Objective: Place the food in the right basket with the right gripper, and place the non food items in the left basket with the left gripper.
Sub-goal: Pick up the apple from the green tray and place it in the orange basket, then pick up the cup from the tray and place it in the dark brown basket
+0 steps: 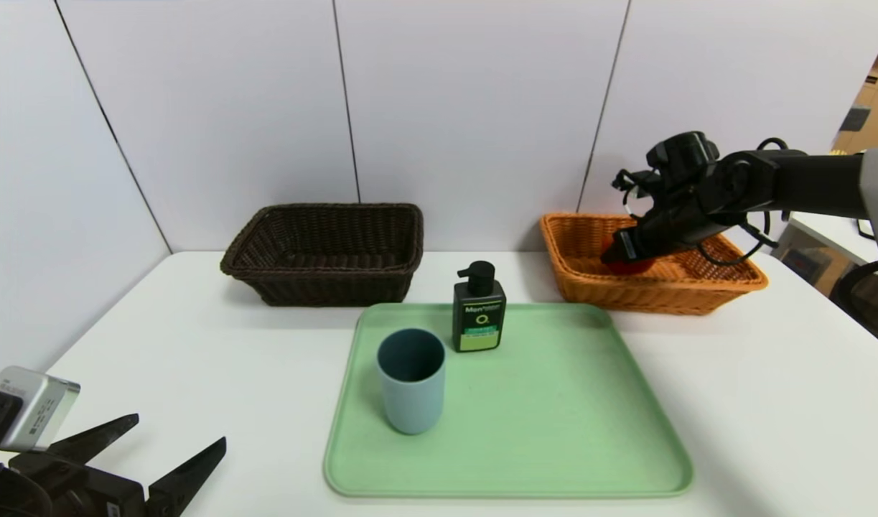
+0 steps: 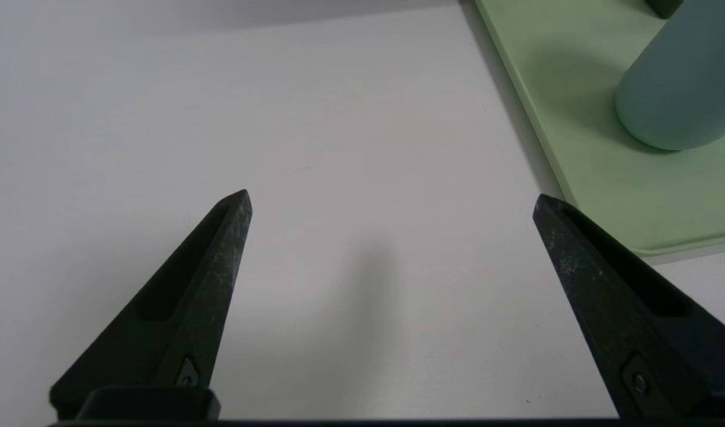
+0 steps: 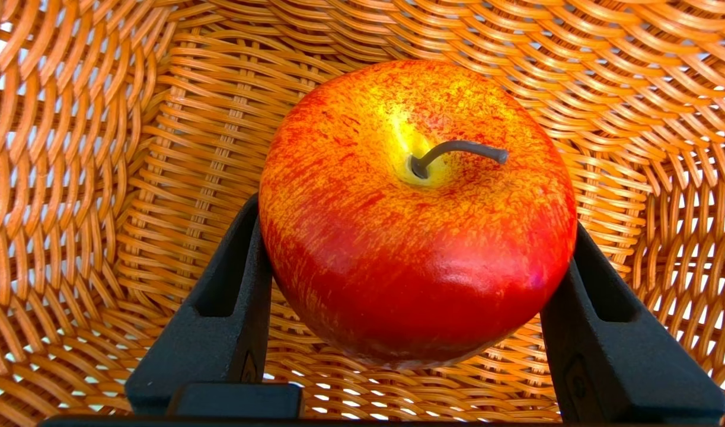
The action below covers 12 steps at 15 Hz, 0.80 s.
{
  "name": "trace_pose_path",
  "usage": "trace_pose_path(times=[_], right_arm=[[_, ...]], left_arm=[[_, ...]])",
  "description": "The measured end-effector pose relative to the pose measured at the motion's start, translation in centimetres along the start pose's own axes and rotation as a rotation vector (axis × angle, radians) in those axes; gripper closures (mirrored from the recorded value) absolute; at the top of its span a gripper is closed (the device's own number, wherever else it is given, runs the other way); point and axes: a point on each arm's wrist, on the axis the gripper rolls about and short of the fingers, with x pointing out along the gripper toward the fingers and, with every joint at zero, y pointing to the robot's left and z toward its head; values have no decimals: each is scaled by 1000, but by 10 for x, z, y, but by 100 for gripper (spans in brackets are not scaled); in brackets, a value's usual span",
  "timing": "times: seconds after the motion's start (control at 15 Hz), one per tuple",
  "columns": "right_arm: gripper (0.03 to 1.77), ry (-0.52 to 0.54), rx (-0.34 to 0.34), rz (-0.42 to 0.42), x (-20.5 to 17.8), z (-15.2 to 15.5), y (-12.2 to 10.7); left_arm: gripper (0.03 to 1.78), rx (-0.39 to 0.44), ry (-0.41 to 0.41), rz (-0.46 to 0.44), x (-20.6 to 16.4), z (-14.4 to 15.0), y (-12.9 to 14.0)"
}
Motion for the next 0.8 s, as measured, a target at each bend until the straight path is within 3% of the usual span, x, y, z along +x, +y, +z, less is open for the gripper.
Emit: trace_pose_path(times=[0.13,0.47,0.8], right_arm=[[58,2,-1,0,0,0,0],[35,-7,1,-12,-2,1,0],[23,-10,0,-14,-5,1,-1]], left_arm=[[12,1,0,0,0,0,0],[12,-1,-2,0,0,1,0],[12,0,-3,0,0,1,0]])
